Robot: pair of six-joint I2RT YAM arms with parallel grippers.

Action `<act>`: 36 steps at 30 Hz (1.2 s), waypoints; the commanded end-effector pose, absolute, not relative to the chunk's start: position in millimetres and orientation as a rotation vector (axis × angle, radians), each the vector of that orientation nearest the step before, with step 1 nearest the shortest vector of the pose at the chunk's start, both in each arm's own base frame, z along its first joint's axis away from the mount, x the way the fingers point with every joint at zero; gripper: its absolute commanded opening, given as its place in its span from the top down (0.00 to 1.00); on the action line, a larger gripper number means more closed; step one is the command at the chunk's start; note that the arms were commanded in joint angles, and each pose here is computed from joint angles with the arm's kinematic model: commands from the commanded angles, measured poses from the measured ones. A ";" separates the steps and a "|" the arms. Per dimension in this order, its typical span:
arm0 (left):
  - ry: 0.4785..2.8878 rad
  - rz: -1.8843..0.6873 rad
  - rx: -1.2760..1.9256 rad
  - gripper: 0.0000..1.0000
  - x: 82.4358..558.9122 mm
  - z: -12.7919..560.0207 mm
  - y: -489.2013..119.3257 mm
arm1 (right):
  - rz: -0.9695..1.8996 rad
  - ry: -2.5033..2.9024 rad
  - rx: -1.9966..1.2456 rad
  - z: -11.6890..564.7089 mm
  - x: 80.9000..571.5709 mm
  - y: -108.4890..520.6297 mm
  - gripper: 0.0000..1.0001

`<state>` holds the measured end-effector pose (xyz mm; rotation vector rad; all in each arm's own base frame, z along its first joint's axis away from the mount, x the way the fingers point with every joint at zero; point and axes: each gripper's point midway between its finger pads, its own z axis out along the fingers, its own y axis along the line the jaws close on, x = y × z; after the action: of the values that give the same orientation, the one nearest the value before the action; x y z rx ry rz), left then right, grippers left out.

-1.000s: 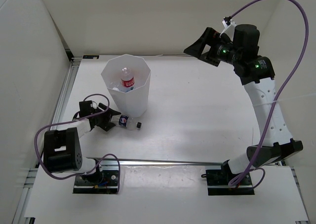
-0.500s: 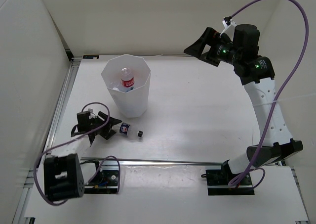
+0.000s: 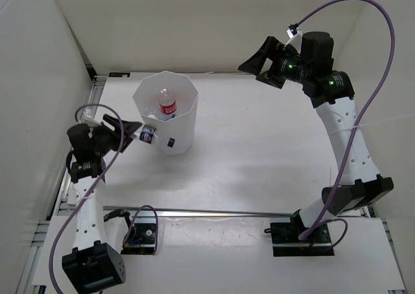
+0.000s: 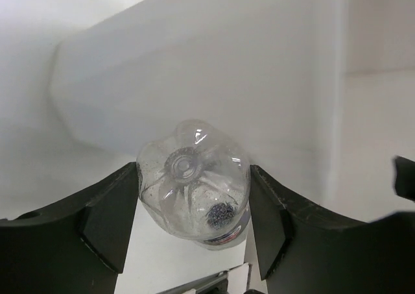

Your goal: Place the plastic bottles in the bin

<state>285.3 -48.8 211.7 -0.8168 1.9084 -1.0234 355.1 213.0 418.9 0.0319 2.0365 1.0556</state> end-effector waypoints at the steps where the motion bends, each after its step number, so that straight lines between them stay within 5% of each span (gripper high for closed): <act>1: 1.834 -1.042 -0.621 0.58 291.5 283.6 -53.3 | 1.078 2.001 0.014 427.8 355.0 214.7 0.00; 16: 1.700 -1.085 -0.302 0.58 308.3 414.4 -62.4 | 1.066 2.014 0.102 418.7 357.4 196.0 0.00; 26: 1.682 -0.992 -0.280 0.54 385.6 444.2 -64.2 | 1.097 2.007 0.101 422.8 357.9 199.6 0.00; 31: 1.751 -0.897 -0.363 0.28 409.3 402.1 -72.9 | 1.079 1.992 0.112 426.7 357.0 196.3 0.00; 33: 1.759 -0.870 -0.394 0.03 410.0 393.1 -71.2 | 1.062 1.986 0.131 426.8 358.0 189.6 0.00; 36: 1.741 -0.811 -0.423 0.00 406.1 391.3 -65.2 | 1.046 1.995 0.159 419.9 356.8 180.8 0.00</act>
<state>414.8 -80.7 372.3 -0.4029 1.8245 -0.9326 363.2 192.2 402.3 0.1595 2.0709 1.0595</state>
